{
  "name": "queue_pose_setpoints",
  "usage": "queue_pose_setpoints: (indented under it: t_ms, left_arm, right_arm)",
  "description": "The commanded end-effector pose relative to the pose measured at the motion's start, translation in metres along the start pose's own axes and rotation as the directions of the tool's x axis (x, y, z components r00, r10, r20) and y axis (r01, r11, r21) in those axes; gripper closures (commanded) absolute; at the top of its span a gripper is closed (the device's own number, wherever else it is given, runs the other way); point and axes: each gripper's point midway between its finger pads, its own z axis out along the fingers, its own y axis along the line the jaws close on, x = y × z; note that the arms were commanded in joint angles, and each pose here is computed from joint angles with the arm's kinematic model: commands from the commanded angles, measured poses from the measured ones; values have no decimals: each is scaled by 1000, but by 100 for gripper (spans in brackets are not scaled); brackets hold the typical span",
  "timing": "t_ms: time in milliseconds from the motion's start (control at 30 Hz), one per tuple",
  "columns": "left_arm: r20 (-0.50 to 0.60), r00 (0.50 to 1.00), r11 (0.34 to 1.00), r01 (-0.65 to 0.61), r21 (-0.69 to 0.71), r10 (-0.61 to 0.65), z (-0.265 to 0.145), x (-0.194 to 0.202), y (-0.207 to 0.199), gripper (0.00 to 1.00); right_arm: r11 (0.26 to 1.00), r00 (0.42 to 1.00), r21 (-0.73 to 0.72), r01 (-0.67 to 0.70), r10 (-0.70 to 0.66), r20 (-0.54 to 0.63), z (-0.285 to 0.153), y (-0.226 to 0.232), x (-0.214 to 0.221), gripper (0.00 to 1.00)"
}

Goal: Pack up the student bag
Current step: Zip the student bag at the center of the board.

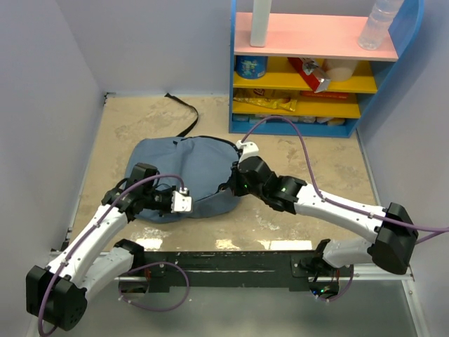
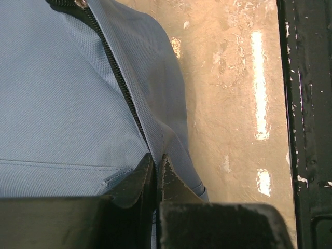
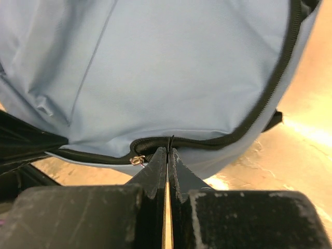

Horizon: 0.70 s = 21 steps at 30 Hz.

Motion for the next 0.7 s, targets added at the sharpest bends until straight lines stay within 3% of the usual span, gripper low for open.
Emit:
queue_pose_setpoints:
  t_ms: [0, 433, 633, 667]
  left_arm:
    - [-67, 998, 1000, -15, 20, 16, -11, 8, -9, 100]
    - [-78, 974, 973, -203, 109, 212, -30, 4, -34, 100]
    - [-120, 965, 970, -223, 95, 234, -41, 4, -32, 100]
    - [-120, 975, 982, -178, 67, 185, -41, 1, -29, 100]
  right_arm:
    - [982, 993, 191, -7, -16, 118, -9, -56, -32, 100]
    - [968, 991, 248, -47, 15, 130, 19, -105, -57, 100]
    - [974, 993, 222, -44, 19, 115, 29, -105, -58, 100]
    - [977, 993, 209, -50, 25, 118, 29, -103, -59, 100]
